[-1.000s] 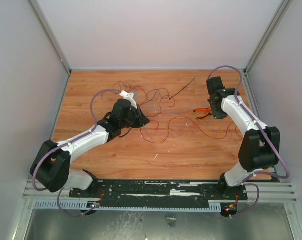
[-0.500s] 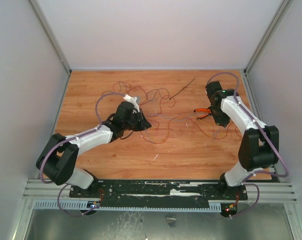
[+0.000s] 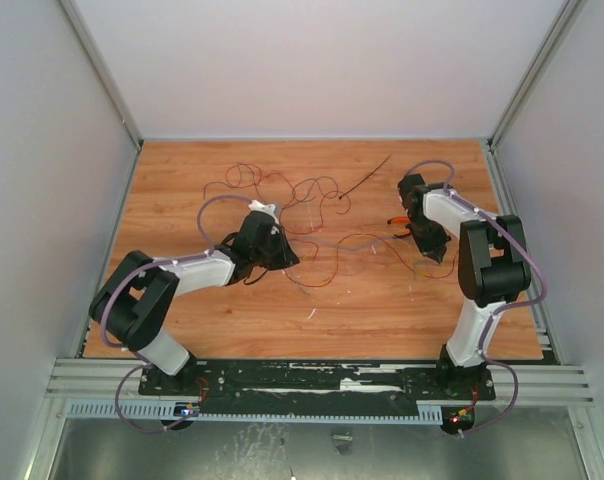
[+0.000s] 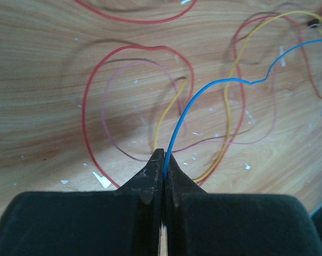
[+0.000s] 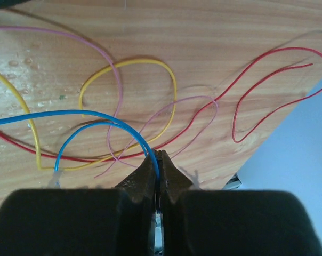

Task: Zip-tie the wires
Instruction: Straighten the cable at the center of the board.

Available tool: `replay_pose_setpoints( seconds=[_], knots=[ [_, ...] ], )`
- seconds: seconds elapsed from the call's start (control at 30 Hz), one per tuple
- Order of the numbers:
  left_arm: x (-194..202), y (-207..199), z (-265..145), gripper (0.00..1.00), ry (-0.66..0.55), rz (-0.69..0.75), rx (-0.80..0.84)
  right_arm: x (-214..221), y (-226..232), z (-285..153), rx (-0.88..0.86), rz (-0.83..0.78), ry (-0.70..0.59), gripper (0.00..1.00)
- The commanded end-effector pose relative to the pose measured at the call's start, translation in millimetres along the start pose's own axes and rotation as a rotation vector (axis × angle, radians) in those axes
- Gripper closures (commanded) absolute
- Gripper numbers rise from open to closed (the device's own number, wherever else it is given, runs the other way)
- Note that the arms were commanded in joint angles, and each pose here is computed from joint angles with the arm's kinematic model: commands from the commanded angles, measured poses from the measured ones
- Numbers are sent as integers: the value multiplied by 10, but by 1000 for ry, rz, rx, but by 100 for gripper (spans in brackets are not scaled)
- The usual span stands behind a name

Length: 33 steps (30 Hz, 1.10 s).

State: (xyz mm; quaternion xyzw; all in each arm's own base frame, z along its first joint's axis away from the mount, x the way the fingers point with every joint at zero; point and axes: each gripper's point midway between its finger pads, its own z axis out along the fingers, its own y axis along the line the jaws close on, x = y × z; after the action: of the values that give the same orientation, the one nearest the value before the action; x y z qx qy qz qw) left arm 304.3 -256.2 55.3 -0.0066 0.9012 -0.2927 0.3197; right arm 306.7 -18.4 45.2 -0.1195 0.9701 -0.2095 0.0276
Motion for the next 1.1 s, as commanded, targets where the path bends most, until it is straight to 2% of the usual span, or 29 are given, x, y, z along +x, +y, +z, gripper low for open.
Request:
replay_pose_setpoints(
  seconds=[0.0, 0.1, 0.2, 0.4, 0.57, 0.9, 1.07],
  knots=[
    [-19, 127, 122, 100, -18, 11, -54, -155, -64, 40, 25, 26, -36, 96],
    [39, 219, 173, 98, -5, 15, -84, -129, -53, 82, 30, 21, -23, 81],
    [52, 290, 186, 88, -5, 23, -116, -133, -67, 80, 39, 22, -26, 70],
    [-24, 332, 139, 79, -21, 53, -155, -168, -112, 40, 56, 30, -38, 54],
    [-64, 335, 85, 68, -29, 65, -168, -196, -153, -18, 65, 45, -56, 50],
    [-289, 71, -98, 55, -79, 68, -98, -268, -178, -394, -17, 83, -171, 38],
    [-413, -84, -230, 49, -108, 63, -51, -332, -168, -658, -86, 108, -258, 36]
  ],
)
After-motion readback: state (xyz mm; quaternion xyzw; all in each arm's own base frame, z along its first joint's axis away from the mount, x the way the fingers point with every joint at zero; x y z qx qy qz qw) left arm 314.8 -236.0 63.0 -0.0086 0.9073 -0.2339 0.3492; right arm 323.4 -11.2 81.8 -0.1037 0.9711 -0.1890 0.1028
